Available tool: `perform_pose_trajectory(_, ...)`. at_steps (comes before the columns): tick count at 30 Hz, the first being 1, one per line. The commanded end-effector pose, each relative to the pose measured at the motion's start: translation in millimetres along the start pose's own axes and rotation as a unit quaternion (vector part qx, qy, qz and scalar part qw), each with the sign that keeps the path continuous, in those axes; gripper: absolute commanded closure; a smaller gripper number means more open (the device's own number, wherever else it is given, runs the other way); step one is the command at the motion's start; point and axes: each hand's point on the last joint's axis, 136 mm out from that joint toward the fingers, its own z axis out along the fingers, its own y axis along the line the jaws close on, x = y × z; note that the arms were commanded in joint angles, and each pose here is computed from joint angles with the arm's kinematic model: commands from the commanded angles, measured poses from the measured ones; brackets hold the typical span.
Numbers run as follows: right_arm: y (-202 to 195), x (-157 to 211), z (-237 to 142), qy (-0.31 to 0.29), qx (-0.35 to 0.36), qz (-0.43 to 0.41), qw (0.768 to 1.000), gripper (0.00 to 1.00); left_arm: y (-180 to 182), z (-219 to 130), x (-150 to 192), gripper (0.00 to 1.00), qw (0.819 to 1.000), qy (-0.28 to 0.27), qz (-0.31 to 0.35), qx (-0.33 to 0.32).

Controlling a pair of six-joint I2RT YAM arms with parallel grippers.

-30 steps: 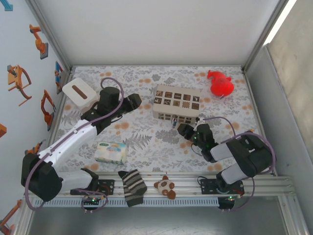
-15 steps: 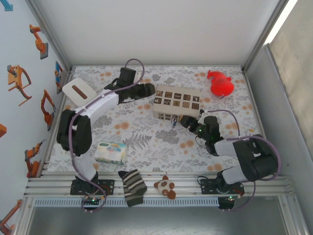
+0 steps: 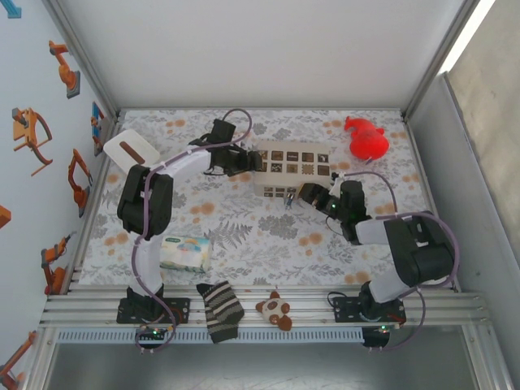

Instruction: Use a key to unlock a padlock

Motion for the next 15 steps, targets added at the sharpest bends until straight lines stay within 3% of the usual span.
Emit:
perform_pose_trajectory(1,-3,-11,8,0.01,-0.002,-0.029,1.0,0.28,19,2,34,0.33,0.999,0.045,-0.008,-0.017)
perform_pose_trajectory(8,-6,-19,19,0.021,-0.014,-0.057,0.998,0.28,32,-3,61,0.34,0.998,0.051,-0.025,-0.033)
perform_pose_trajectory(15,9,-5,3,0.022,-0.062,-0.034,0.997,0.28,32,-6,59,0.35,0.998,0.042,-0.027,-0.038)
